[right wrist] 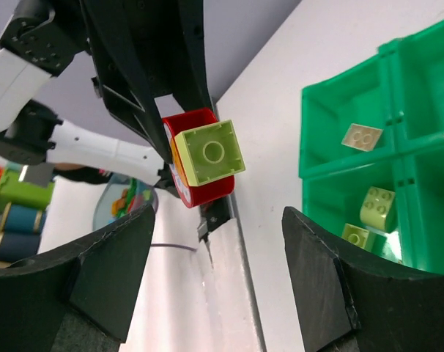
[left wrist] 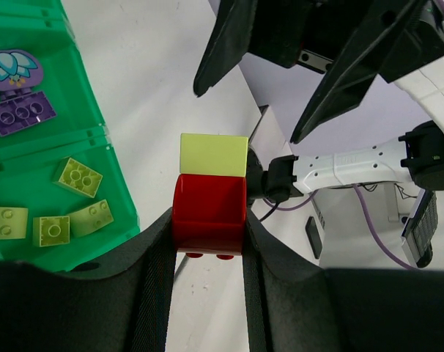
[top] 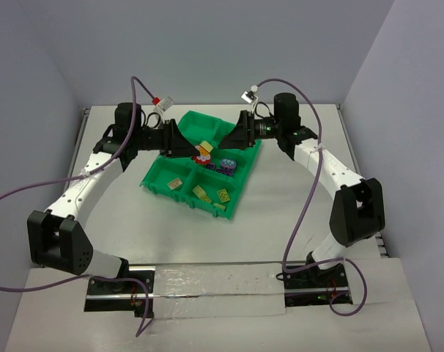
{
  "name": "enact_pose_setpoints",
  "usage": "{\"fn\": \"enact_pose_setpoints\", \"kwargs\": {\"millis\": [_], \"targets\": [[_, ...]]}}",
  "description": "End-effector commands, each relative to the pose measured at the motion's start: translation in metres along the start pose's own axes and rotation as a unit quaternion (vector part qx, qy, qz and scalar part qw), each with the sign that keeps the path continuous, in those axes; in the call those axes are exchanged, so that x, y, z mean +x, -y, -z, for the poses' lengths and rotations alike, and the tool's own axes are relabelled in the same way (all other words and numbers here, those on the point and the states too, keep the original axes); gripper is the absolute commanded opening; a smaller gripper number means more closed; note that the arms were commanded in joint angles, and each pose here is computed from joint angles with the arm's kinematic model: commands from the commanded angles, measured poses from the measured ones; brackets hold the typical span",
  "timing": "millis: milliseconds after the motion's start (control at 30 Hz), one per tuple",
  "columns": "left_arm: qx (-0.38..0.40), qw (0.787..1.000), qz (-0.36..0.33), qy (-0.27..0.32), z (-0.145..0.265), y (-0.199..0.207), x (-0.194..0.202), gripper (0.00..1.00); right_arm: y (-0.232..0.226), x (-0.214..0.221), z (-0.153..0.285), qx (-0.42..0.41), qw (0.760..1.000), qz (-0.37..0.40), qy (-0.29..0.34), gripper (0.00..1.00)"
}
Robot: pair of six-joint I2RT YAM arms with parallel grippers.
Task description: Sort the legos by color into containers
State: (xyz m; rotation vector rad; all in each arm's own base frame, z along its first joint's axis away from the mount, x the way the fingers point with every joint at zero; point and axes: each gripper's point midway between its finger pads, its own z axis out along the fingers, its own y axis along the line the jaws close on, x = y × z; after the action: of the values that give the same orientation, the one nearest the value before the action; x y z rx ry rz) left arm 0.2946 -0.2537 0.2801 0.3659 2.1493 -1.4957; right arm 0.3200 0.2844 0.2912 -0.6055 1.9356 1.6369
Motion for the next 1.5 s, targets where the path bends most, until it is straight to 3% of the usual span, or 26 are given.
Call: {"fn": "enact_pose_setpoints", "kwargs": {"millis": [0,1000,1100,1300,1333,1367,1400,1467], "targets": [[0.036,0.997,-0.055,0.027,0.013,0.031,-0.012,0.00,-0.033,-0.004,0.001,-0.070,0.997,0.041,-0.018,0.78],[0.046,0.996,-0.054,0.051,0.020,0.044,-0.012,0.00,-0.059,-0.010,-0.034,-0.168,0.985,0.021,-0.039,0.71],[0.046,0.996,-0.054,0.050,0.020,0.044,-0.011,0.00,-0.062,-0.008,-0.035,-0.176,0.983,0.019,-0.042,0.64],[0.042,0.997,-0.052,0.048,0.019,0.042,-0.013,0.00,-0.066,-0.007,-0.035,-0.195,0.980,0.009,-0.047,0.39],[0.042,0.997,-0.051,0.047,0.018,0.041,-0.012,0.00,-0.066,-0.007,-0.035,-0.198,0.979,0.007,-0.045,0.31],[0.041,0.997,-0.050,0.047,0.018,0.041,-0.012,0.00,-0.068,-0.007,-0.035,-0.204,0.978,0.006,-0.043,0.14],[0.041,0.997,-0.050,0.047,0.018,0.040,-0.012,0.00,-0.069,-0.007,-0.034,-0.209,0.977,0.005,-0.041,0.05],[0.041,0.997,-0.052,0.045,0.019,0.041,-0.011,0.00,-0.071,-0.009,-0.032,-0.219,0.975,-0.002,-0.035,0.00]]}}
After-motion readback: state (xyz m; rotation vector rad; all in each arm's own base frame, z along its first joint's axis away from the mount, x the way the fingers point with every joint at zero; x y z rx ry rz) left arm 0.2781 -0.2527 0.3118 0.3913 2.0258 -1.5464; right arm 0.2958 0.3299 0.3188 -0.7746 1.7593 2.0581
